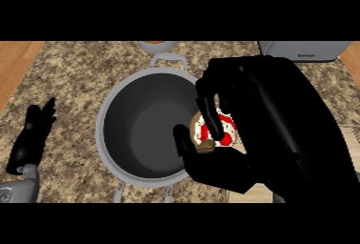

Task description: Pick the cupcake from the tray and place it in the pot

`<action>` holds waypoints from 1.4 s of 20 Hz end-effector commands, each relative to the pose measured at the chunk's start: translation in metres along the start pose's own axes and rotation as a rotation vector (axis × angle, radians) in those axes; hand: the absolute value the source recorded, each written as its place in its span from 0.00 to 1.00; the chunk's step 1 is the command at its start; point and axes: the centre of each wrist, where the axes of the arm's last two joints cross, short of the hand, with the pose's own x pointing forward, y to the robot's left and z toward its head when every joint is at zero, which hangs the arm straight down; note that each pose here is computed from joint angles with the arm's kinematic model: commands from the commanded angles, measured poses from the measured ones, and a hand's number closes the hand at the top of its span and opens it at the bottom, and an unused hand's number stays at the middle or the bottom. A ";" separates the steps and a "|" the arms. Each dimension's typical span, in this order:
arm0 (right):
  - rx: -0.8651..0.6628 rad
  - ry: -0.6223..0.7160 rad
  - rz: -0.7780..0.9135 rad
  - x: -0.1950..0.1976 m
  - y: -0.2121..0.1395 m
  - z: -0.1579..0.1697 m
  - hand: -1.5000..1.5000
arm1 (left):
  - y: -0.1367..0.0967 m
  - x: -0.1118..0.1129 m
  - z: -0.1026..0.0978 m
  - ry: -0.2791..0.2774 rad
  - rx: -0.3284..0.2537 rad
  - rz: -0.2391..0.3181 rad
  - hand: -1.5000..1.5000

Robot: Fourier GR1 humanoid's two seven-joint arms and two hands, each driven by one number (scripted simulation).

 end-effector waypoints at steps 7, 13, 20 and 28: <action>0.215 0.150 -0.088 0.000 0.089 -0.031 1.00 | -0.001 -0.006 -0.001 -0.002 -0.013 0.006 0.50; 0.277 0.164 -0.184 -0.014 0.136 -0.051 0.00 | -0.001 -0.002 -0.004 -0.013 0.000 -0.004 0.50; 0.032 0.177 -0.539 -0.017 0.129 -0.051 0.00 | 0.005 0.018 -0.005 -0.011 -0.019 0.010 0.50; -0.250 0.224 -0.688 -0.075 0.098 -0.039 0.00 | -0.001 -0.014 0.002 0.017 0.010 -0.004 0.50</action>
